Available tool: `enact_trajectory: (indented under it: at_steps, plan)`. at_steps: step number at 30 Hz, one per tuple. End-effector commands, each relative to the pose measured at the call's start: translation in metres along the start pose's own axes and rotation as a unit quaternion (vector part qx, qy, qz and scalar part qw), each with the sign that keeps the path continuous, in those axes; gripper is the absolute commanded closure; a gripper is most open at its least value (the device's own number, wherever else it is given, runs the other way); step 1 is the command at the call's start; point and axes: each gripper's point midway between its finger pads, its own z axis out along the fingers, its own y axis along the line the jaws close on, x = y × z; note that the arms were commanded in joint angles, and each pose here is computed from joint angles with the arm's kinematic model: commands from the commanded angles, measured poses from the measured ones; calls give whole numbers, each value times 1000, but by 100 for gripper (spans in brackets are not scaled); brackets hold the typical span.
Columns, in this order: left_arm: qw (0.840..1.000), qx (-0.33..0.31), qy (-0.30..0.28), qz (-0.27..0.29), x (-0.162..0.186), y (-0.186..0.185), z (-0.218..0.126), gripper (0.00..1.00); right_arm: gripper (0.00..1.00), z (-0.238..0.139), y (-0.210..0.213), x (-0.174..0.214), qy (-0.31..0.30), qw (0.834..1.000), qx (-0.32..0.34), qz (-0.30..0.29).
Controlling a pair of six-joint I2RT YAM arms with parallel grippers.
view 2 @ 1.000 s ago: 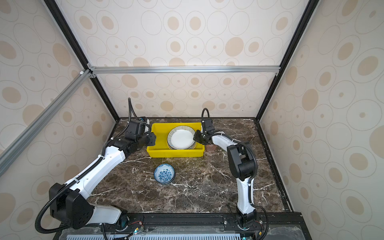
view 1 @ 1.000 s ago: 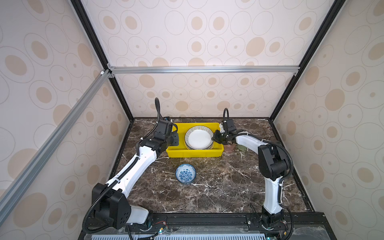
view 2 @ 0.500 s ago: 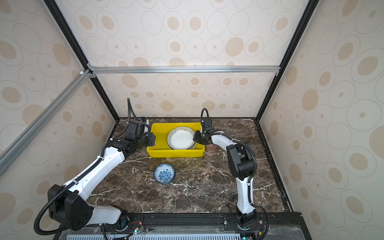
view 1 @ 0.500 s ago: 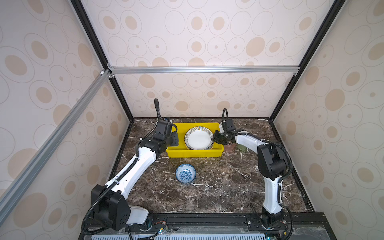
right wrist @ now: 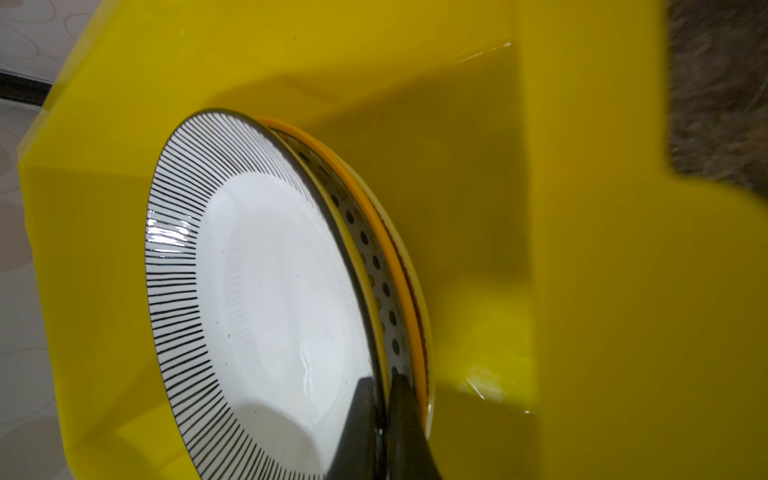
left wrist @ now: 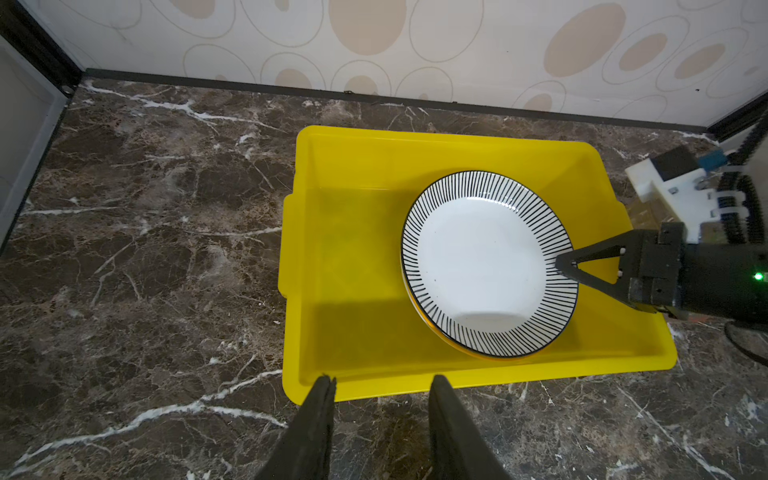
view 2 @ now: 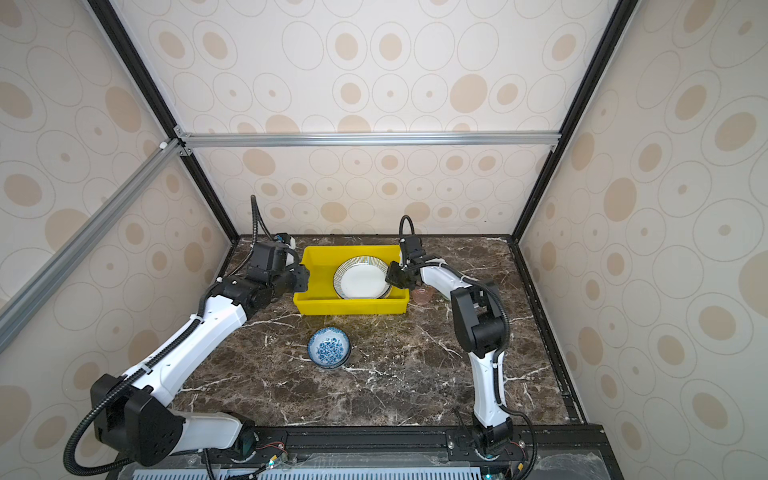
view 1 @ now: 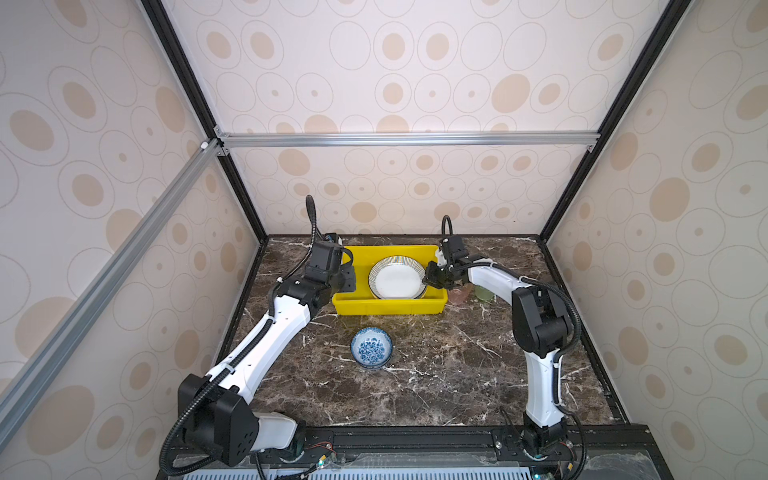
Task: Place the mixed dishes into the plastic bin
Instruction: 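Lower the striped plate onto the dotted plate in the bin with the right gripper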
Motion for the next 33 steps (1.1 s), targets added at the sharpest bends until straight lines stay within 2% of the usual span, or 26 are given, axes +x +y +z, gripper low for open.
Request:
enact_trajectory:
  at_steps: [1, 9, 17, 22, 33]
  plan:
    - [1000, -9, -18, -3, -7, 7, -14, 62, 100, 4, 7, 9, 13, 1000, 3, -21]
    - [1000, -14, -22, -3, -6, 11, -20, 62, 98, 11, 0, 17, 24, 999, 15, -19]
    - [1000, -10, -22, -7, -5, 10, -21, 61, 87, 3, 3, 16, 22, 999, 19, -25]
    - [1000, -6, -21, -11, -4, 9, -22, 61, 76, -7, 8, 13, 16, 999, 16, -30]
    - [1000, 2, -24, -18, -3, 8, -28, 61, 67, -30, 19, 8, 3, 999, 14, -44]
